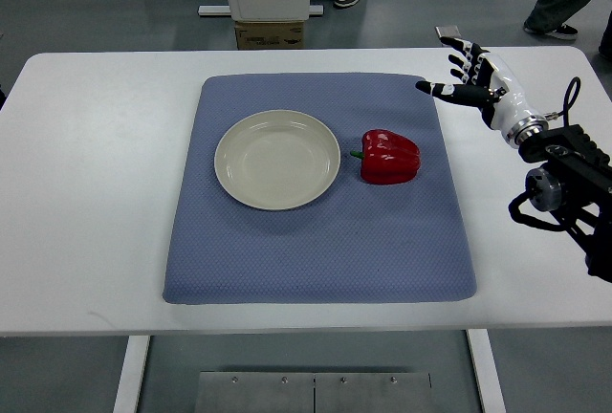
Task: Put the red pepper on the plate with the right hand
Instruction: 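Reach the right hand down over the red bell pepper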
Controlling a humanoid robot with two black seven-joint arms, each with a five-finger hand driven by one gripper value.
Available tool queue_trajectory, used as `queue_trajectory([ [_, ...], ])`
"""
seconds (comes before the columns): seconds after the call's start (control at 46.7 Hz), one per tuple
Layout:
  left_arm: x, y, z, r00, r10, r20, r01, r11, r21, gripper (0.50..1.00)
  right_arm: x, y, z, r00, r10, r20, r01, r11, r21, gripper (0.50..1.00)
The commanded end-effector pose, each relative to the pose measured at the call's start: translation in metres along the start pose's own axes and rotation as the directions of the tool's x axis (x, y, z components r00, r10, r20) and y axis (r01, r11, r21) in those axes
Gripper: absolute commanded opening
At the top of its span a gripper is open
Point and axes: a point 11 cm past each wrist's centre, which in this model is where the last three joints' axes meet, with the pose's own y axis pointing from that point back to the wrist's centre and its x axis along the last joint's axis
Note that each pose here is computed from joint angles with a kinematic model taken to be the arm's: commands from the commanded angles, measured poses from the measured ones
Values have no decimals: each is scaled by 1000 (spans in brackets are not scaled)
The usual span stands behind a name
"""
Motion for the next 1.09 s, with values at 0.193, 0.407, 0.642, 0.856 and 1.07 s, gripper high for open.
queue_trajectory([
  [0.193,0,0,0,1000,0,0,0,1000,0,1000,-5,7,-21,956,-142,-259,151,988,17,989],
  [0.407,0,0,0,1000,0,0,0,1000,0,1000,-17,10,-19,863,-228,-451,261,965,11,991],
  [0.642,0,0,0,1000,0,0,0,1000,0,1000,-31,11,-18,738,-312,-598,361,932,-41,991],
  [0.856,0,0,0,1000,0,0,0,1000,0,1000,-48,15,-17,640,-391,-661,455,886,-83,991],
  [1.07,0,0,0,1000,0,0,0,1000,0,1000,-53,19,-5,594,-424,-684,472,872,-131,991],
])
